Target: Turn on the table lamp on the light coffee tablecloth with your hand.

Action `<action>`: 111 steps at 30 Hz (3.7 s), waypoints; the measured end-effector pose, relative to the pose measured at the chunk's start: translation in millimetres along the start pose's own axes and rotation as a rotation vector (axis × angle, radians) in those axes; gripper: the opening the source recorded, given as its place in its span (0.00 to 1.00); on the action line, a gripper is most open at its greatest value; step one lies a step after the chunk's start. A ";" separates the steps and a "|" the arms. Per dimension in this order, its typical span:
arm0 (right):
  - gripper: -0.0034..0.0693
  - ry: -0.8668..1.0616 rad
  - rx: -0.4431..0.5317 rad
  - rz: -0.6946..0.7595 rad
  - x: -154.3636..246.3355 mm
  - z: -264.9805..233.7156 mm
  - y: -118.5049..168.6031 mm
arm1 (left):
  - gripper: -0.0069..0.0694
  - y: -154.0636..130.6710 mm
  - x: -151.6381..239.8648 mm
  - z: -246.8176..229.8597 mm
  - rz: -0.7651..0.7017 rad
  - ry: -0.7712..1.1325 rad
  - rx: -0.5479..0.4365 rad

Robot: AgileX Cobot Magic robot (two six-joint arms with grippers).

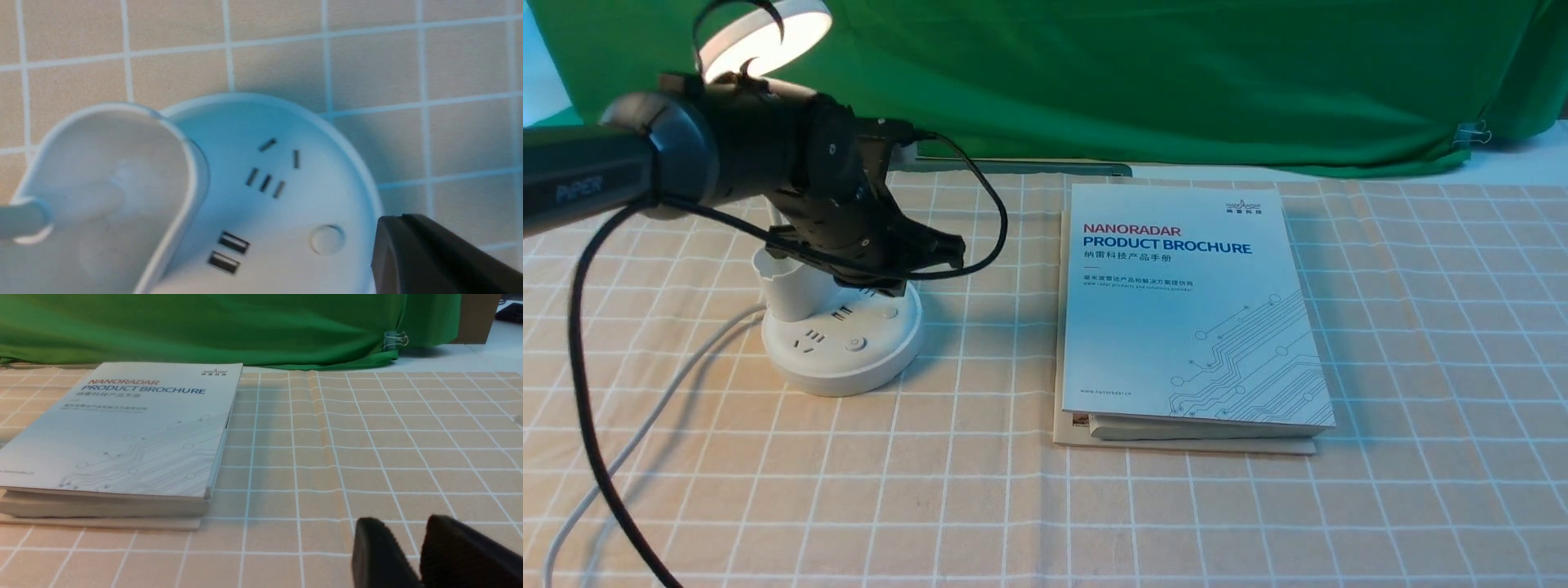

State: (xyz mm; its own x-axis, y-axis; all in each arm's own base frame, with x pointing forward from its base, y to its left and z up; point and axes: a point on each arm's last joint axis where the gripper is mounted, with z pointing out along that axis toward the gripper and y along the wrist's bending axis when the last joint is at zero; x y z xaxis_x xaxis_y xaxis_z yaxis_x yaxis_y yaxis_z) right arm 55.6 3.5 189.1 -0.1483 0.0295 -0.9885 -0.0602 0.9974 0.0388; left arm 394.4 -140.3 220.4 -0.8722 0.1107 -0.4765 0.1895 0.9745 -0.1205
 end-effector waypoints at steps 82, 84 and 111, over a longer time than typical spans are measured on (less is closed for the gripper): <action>0.37 -0.001 0.000 0.000 -0.1 0.0 0.0 | 0.09 69.3 325.2 -152.9 -0.035 -0.927 -0.080; 0.37 -0.001 0.000 0.000 -0.1 0.0 0.0 | 0.09 69.3 325.2 -152.9 -0.035 -0.927 -0.080; 0.37 -0.001 0.000 0.000 -0.1 0.0 0.0 | 0.09 69.3 325.2 -152.9 -0.028 -0.926 -0.083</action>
State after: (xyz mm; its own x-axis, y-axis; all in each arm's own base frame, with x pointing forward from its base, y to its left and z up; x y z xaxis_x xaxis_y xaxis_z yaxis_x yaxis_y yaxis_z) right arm 55.6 3.5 189.2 -0.1477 0.0295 -0.9886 -0.0603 0.9974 0.0388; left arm 55.0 -6.9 190.2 -0.1612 -0.0788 -0.9838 0.1096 0.9892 -0.0972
